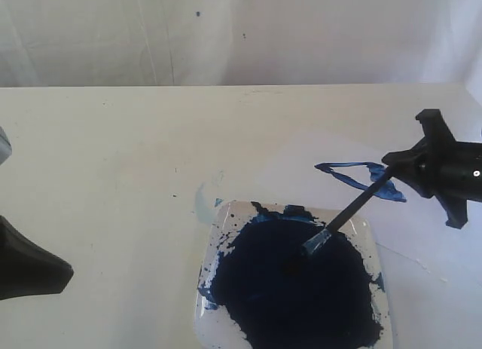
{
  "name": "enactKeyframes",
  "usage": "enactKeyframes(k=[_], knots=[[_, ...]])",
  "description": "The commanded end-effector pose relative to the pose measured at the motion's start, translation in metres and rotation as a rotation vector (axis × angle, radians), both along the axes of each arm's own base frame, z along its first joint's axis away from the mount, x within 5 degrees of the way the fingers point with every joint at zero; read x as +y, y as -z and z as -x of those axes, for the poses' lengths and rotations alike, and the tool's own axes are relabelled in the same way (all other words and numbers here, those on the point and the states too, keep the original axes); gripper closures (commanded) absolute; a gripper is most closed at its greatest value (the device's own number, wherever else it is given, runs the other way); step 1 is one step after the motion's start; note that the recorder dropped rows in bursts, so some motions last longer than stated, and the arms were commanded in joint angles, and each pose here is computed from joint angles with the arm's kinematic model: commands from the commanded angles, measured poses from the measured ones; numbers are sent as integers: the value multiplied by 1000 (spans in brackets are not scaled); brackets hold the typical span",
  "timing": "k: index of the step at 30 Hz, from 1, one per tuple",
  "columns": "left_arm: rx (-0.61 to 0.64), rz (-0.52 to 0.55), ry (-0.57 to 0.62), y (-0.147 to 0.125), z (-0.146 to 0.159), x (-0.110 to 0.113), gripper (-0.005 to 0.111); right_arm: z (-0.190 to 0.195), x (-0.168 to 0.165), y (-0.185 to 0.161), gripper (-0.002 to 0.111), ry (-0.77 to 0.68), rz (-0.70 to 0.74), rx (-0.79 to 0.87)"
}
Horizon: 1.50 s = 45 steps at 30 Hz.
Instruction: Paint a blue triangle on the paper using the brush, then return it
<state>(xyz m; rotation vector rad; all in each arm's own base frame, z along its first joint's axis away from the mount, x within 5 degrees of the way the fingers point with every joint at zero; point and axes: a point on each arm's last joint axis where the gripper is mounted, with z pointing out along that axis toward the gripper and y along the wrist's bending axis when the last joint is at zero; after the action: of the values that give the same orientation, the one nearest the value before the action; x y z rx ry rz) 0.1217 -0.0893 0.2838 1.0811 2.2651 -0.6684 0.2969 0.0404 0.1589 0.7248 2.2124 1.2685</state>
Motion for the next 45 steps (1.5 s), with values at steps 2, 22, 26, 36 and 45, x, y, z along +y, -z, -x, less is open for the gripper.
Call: enactKeyframes(k=[2, 22, 26, 36, 45], knots=[[18, 16, 8, 0, 3, -1, 107, 12, 17, 13, 108, 40, 36, 21], [19, 19, 8, 0, 3, -1, 107, 36, 39, 32, 108, 164, 101, 14], [20, 19, 9, 0, 3, -1, 107, 36, 39, 32, 108, 164, 110, 5], [26, 19, 13, 0, 4, -1, 107, 37, 38, 40, 108, 160, 134, 42], [28, 22, 14, 0, 4, -1, 107, 36, 38, 43, 108, 165, 134, 52]])
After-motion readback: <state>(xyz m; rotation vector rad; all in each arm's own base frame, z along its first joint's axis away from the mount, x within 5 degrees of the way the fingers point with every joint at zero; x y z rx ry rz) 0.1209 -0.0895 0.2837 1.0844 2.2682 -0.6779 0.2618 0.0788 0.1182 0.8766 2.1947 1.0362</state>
